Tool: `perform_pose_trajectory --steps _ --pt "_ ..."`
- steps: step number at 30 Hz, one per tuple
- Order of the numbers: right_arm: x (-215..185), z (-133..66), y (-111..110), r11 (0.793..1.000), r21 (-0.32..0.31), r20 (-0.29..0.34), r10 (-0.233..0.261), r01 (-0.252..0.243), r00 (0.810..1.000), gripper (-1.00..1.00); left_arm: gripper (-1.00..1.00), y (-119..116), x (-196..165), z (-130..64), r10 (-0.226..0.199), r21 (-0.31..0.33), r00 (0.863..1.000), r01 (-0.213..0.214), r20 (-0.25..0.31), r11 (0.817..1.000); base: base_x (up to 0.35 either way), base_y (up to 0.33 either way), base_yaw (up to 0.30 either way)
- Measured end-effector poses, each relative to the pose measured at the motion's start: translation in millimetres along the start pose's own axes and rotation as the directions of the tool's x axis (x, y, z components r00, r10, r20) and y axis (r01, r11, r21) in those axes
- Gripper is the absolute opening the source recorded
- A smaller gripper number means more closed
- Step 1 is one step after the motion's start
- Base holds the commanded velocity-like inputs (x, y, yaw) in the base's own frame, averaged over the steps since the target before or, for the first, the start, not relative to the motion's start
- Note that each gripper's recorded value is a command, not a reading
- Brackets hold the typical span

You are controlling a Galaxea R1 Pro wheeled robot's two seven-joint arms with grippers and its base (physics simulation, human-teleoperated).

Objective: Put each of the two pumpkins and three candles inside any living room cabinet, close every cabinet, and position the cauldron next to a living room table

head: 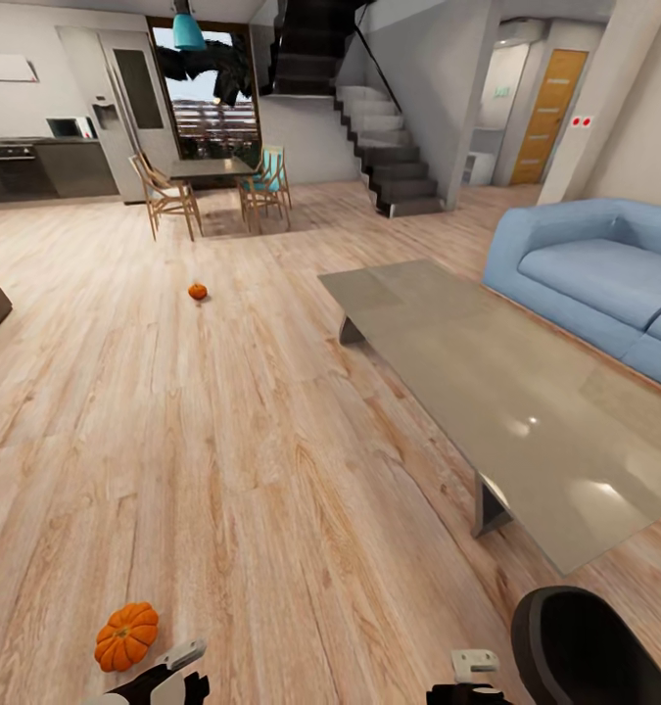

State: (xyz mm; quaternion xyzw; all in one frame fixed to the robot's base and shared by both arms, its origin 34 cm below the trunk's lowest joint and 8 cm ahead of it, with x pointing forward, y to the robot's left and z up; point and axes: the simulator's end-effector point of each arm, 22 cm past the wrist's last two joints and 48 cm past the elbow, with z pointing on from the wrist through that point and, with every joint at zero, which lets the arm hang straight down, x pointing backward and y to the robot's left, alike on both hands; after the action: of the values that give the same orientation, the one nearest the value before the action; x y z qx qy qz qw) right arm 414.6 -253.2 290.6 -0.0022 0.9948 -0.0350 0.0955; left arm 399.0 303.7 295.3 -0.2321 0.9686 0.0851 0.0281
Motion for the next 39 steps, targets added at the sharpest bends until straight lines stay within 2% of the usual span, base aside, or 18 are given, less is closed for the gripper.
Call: perform_pose_trajectory --steps 7,26,39 --pt "-0.4 -11.3 0.2 1.0 -0.001 -0.011 -0.008 0.008 1.0 1.0 1.0 1.3 1.1 -11.1 0.003 0.0 1.0 -0.003 -0.011 1.0 0.047 -0.036 0.065" --pt "12.8 -5.3 1.6 1.0 -0.003 -0.04 -0.011 0.011 0.999 1.0 1.0 6.1 12.5 -3.2 0.007 -0.012 0.999 -0.007 -0.04 1.0 0.278 -0.154 0.072" --pt "22.2 -1.7 4.8 1.0 -0.008 -0.061 -0.014 0.013 0.998 1.0 1.0 10.5 19.9 1.9 0.008 -0.024 0.998 -0.01 -0.057 1.0 0.329 -0.021 0.123"
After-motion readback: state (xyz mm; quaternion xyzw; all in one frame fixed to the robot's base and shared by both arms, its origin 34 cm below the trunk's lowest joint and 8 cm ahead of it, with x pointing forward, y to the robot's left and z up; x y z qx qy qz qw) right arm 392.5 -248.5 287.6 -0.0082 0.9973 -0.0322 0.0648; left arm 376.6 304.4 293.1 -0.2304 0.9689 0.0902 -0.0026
